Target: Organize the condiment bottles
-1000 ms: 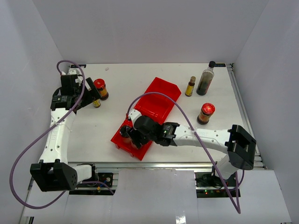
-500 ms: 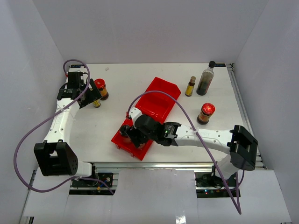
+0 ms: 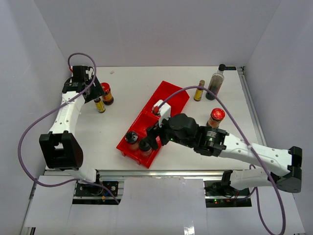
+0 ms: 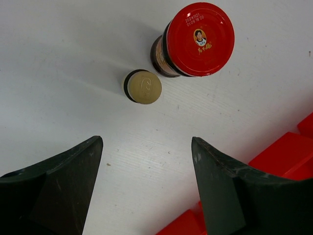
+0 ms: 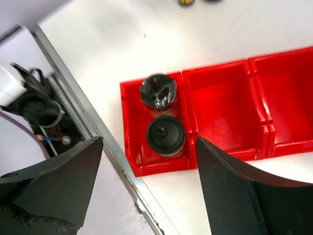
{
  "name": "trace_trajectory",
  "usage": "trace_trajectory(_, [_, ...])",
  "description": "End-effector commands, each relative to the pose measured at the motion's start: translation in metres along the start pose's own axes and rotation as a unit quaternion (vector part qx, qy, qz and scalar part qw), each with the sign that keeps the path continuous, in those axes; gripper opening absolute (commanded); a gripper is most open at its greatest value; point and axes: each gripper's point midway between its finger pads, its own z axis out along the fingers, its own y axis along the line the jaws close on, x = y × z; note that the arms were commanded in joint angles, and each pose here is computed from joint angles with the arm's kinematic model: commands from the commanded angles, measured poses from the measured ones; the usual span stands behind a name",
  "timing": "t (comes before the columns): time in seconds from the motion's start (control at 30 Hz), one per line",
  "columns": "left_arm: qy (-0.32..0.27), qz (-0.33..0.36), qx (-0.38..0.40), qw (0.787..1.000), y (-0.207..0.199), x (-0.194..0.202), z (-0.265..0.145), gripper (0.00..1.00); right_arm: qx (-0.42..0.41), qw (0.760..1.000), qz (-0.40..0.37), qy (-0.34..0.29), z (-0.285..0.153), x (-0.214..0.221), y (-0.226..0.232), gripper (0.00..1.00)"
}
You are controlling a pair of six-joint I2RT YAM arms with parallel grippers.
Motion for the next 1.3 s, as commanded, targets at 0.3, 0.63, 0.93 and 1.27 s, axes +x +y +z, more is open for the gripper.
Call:
trace_trajectory(0.3, [0.01,0.017,-0.03,0.999,0.004,-0.008,0.038,0.79,0.035,0.995,0.008,-0.09,-0.07,-0.034,-0.026,0.85])
trace_trajectory(0.63, [0.013,0.026,-0.056,0.998,0.01,-0.012,0.056,0.73,0.054,0.994,0.007,-0.094,-0.076,-0.029,-0.035,0.87])
trace_trajectory(0.93, [0.016,0.031,-0.055,0.998,0.009,-0.01,0.064,0.65,0.054,0.994,0.008,-0.095,-0.077,-0.028,-0.036,0.88])
trace_trajectory(1.27, [0.024,0.036,-0.065,0.997,0.015,-0.004,0.063,0.21,0.055,0.994,0.014,-0.097,-0.08,-0.023,-0.038,0.88])
